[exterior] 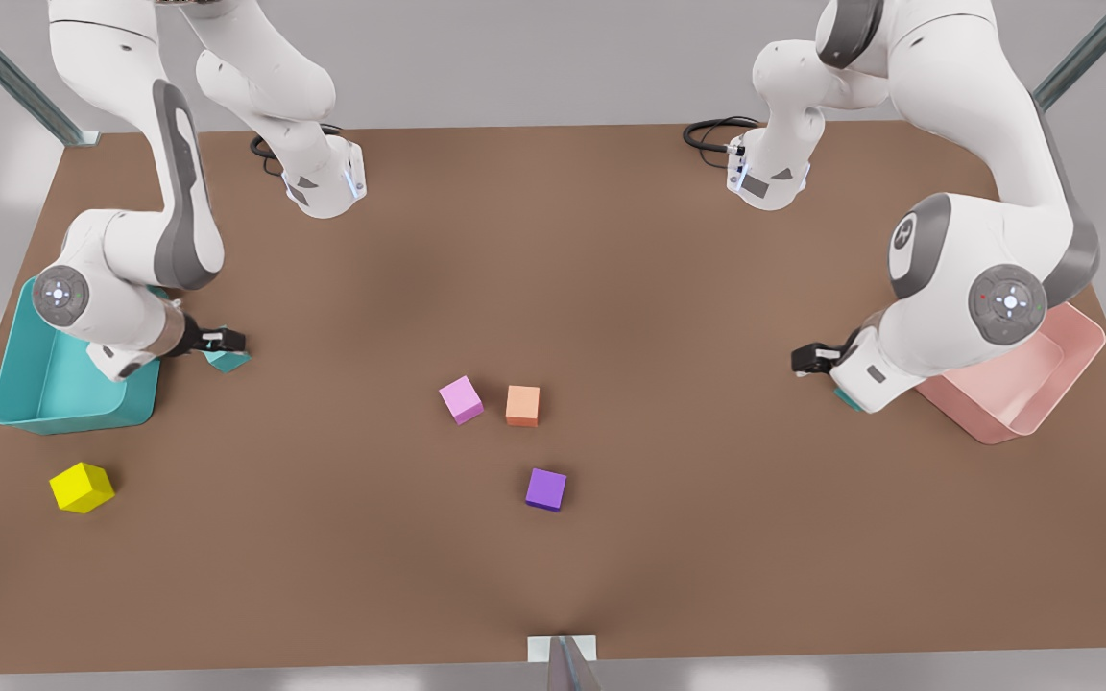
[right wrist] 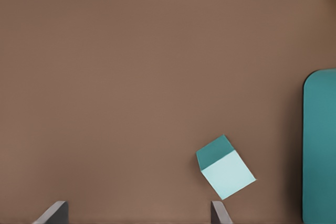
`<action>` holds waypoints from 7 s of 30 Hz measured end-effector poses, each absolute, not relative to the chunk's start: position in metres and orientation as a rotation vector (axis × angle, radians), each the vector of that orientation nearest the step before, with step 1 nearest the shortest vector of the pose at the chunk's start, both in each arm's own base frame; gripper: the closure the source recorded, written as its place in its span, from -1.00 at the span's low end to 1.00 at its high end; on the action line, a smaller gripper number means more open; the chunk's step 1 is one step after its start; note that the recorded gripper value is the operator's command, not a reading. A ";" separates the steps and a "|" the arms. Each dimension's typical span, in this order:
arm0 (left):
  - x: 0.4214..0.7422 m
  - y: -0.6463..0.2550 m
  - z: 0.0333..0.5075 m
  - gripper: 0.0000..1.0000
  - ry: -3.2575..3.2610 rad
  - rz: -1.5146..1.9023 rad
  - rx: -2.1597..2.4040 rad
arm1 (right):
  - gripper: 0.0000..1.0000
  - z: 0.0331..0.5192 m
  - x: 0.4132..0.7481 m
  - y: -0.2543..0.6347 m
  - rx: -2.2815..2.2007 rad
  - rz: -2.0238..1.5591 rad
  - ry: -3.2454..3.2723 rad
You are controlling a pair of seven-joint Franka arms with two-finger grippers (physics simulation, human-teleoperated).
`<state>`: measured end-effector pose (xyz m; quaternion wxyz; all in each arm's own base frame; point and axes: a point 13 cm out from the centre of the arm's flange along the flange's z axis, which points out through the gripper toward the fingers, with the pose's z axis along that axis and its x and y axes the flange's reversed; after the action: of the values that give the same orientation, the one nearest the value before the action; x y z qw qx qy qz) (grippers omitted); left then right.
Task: Stack the two blue cubes on top of each other
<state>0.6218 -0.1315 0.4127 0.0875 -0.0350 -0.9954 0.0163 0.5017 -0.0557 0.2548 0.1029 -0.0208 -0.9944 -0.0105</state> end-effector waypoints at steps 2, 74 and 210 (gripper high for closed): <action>0.623 -0.119 0.413 -1.00 -2.962 0.048 -0.073 | -1.00 0.244 0.494 -0.092 -0.135 -0.061 -2.911; 0.532 0.028 0.225 -1.00 -2.700 0.140 0.877 | -1.00 0.146 0.541 -0.149 1.356 0.156 -2.680; 0.572 -0.010 0.278 -1.00 -2.895 -0.156 0.905 | -0.63 0.055 0.443 -0.135 0.964 0.166 -2.742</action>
<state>0.5719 -0.0101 0.2780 0.0521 0.2975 -0.9519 -0.0513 0.4428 -0.1348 0.0553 0.1150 0.3288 -0.9356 0.0567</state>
